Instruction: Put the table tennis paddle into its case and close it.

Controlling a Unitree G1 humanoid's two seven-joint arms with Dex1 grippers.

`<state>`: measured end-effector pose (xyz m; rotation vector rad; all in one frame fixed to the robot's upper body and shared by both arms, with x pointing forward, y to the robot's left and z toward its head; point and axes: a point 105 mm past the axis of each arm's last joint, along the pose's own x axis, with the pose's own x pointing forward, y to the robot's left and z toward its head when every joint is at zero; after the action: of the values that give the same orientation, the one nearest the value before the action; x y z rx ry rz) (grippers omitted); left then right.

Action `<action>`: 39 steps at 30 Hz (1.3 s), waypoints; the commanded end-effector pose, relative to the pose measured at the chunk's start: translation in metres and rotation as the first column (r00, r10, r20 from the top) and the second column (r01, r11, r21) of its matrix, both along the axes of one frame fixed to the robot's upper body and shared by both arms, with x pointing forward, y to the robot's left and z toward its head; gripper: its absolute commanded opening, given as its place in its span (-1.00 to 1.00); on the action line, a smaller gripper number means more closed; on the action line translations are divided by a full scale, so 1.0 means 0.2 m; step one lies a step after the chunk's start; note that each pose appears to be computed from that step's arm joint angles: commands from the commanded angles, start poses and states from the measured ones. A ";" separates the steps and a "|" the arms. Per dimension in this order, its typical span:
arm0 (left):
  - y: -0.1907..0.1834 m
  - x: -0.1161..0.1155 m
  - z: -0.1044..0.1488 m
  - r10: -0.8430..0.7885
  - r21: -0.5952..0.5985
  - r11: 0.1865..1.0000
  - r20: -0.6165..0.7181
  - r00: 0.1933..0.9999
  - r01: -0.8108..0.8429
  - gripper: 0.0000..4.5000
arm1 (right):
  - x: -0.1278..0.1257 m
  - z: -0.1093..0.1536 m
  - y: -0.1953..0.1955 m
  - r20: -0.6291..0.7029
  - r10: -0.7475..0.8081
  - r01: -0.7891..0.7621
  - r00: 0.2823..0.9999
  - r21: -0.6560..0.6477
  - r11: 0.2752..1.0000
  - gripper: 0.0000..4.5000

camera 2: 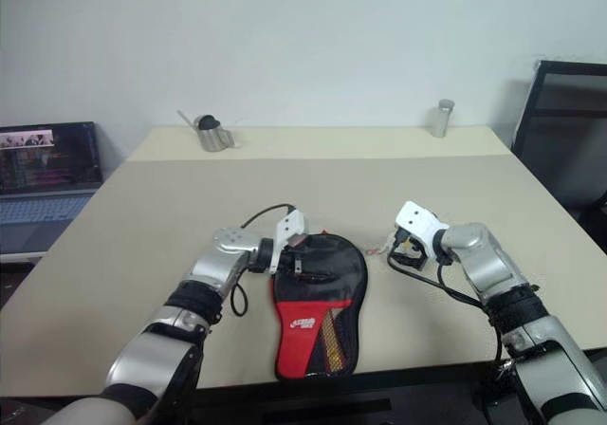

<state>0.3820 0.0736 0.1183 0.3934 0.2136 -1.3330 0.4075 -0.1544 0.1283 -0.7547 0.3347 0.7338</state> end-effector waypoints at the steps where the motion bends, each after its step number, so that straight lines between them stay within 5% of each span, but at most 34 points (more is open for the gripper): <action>1: -0.02 0.01 0.04 -0.022 0.010 1.000 0.044 0.999 0.022 1.00 | 0.04 0.05 0.02 0.042 0.034 -0.032 0.999 -0.031 0.999 0.82; 10: -0.03 0.00 -0.08 -0.044 0.097 0.994 0.001 0.999 0.044 1.00 | 0.06 0.03 0.03 0.009 0.035 -0.035 0.999 -0.019 0.999 -0.53; 13: -0.04 0.00 -0.14 -0.040 0.128 0.991 -0.033 0.999 0.044 1.00 | 0.05 0.03 0.03 0.004 0.040 -0.040 0.999 -0.020 0.999 -0.81; 20: -0.01 -0.07 -0.29 -0.067 0.184 0.979 -0.107 0.992 0.086 1.00 | -0.04 0.06 -0.02 -0.016 0.042 -0.042 0.999 -0.021 0.999 -0.86; 26: 0.01 -0.09 -0.34 -0.066 0.196 0.976 -0.141 0.988 0.093 1.00 | -0.25 0.10 -0.14 -0.073 0.037 -0.041 0.997 -0.053 0.998 -0.86; 39: -0.06 -0.09 -0.35 -0.078 0.200 0.974 -0.150 0.986 0.108 1.00 | -0.95 -0.10 0.08 -0.348 0.245 -0.267 0.905 -0.017 0.963 -0.86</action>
<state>0.3794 0.0534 0.0888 0.4530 0.2861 -1.4102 0.2301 -0.1473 0.1055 -0.7144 0.5956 1.0645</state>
